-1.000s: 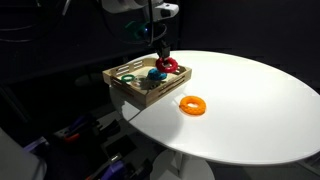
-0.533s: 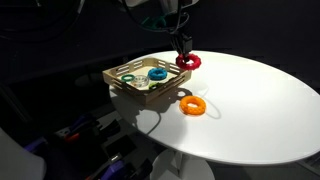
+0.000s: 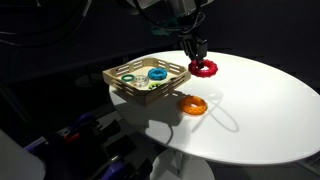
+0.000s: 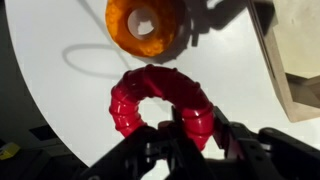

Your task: Remove the red ring from the wooden tray and put it on top of the orange ring that is on the table

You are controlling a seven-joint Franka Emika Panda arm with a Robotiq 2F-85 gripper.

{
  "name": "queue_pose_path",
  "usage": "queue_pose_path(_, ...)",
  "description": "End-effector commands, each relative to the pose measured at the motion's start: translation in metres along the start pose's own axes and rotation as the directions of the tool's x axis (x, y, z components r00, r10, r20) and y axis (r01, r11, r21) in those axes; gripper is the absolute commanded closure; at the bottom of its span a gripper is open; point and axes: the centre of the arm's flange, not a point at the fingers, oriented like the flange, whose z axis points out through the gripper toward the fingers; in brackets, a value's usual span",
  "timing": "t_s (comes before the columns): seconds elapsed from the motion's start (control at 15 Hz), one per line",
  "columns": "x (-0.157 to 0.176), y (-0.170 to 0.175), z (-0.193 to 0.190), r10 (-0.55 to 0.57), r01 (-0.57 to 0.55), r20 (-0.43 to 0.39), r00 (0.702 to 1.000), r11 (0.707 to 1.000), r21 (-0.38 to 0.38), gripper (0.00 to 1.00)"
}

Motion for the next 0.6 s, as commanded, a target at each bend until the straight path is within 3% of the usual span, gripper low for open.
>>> queue_pose_path(0.0,-0.012,0.017,0.006,0.013,-0.012,0.011,1.0,0.999,-0.05,0.9)
queue_pose_path(0.53,-0.053,0.03,0.034,-0.013,0.019,0.061,0.998,0.995,-0.102,0.9)
